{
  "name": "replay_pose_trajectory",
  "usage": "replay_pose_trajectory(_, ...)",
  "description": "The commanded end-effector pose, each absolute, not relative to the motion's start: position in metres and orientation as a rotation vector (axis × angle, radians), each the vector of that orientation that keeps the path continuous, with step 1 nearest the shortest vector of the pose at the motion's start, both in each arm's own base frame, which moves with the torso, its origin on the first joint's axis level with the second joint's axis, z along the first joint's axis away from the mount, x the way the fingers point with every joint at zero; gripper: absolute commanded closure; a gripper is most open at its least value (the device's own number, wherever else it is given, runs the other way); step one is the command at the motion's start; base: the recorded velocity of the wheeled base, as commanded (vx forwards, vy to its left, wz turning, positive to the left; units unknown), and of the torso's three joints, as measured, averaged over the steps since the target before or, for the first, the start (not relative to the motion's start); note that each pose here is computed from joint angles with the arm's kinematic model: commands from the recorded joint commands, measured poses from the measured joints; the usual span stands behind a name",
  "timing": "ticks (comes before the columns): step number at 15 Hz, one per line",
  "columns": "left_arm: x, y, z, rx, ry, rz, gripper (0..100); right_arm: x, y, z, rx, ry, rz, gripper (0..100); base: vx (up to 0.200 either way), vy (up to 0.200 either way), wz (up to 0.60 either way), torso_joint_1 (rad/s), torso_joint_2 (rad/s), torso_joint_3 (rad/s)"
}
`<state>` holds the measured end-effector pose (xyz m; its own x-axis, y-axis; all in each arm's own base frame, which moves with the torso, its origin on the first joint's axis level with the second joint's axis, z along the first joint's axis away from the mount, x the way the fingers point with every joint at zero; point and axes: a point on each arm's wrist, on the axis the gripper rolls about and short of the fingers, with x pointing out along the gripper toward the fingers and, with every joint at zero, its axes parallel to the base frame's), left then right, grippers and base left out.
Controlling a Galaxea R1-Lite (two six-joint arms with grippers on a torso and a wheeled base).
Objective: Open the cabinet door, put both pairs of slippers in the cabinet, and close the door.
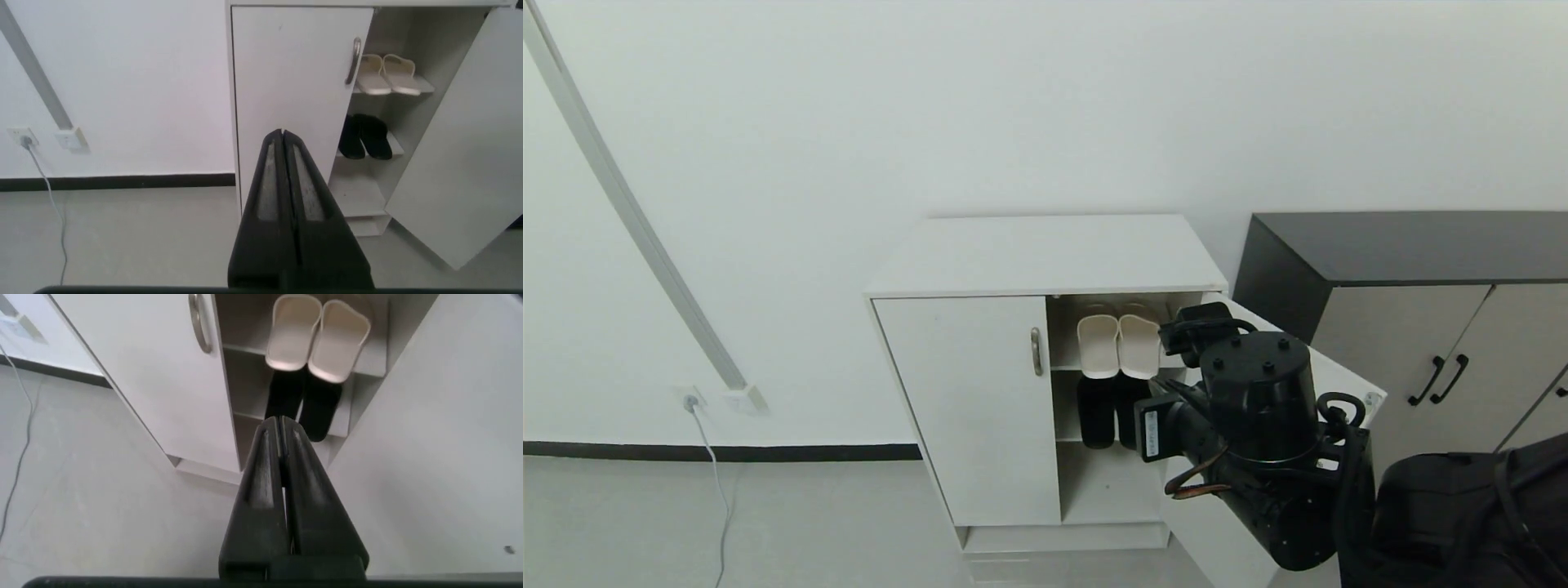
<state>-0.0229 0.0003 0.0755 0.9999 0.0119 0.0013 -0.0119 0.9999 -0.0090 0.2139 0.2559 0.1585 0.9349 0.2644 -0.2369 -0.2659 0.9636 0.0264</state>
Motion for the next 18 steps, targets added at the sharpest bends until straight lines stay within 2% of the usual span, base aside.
replay_pose_trajectory(1, -0.0228, 0.0003, 0.0755, -0.009, 0.000, 0.012, 100, 0.2141, 0.2557, 0.1586, -0.006, 0.241, 0.271, 100, 0.000, 0.000, 0.00, 0.251, -0.58, -0.330)
replay_pose_trajectory(8, -0.0228, 0.0003, 0.0755, -0.009, 0.000, 0.012, 100, 0.2165, 0.2513, 0.1565, -0.034, 0.240, 0.260, 100, 0.000, 0.000, 0.00, 0.237, -0.52, -0.292)
replay_pose_trajectory(17, -0.0228, 0.0003, 0.0755, -0.009, 0.000, 0.012, 100, 0.2188, 0.2502, 0.1531, -0.051, 0.245, 0.255, 100, 0.000, 0.000, 0.00, 0.012, -0.03, -0.014)
replay_pose_trajectory(18, -0.0228, 0.0003, 0.0755, -0.009, 0.000, 0.012, 100, 0.2192, 0.2499, 0.1531, -0.051, 0.245, 0.253, 100, 0.000, 0.000, -0.60, 0.002, 0.00, 0.007)
